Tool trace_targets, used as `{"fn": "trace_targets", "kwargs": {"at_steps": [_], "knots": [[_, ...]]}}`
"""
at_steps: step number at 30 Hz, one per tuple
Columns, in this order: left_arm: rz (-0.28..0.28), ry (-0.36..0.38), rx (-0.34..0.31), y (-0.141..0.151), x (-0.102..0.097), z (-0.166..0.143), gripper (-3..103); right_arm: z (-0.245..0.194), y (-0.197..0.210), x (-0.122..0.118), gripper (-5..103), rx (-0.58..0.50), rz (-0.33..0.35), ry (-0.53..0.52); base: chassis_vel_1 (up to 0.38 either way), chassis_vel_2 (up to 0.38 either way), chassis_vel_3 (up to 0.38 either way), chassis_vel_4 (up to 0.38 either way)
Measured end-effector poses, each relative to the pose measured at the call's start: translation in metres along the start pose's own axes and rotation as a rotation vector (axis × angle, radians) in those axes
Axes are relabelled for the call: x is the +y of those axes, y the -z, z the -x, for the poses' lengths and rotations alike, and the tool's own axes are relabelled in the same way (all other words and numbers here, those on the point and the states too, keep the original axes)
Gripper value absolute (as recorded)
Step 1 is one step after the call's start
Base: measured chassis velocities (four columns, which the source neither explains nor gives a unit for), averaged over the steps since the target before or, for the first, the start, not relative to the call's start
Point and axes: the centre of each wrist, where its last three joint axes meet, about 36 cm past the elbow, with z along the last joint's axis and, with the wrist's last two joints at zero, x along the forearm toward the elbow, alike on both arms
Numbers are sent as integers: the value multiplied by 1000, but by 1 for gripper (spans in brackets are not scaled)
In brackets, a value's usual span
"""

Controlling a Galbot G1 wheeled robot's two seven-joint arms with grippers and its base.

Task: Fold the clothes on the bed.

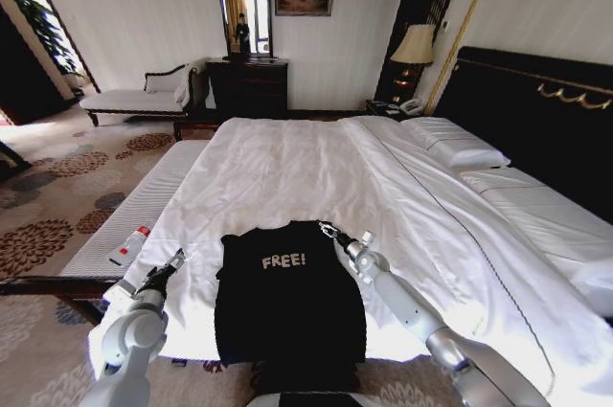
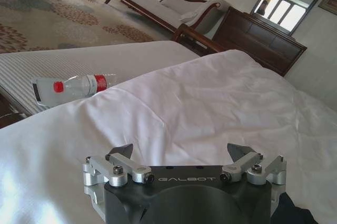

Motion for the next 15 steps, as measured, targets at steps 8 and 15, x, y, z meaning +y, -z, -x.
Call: {"fn": "trace_targets", "kwargs": {"at_steps": [8, 15], "knots": [[-2, 4, 2, -3, 0, -4, 100, -3, -2, -3, 65, 0, -10, -12, 0, 0, 0, 0], [-3, 6, 2, -5, 0, -4, 100, -2, -3, -2, 38, -13, -25, -17, 0, 0, 0, 0]]}}
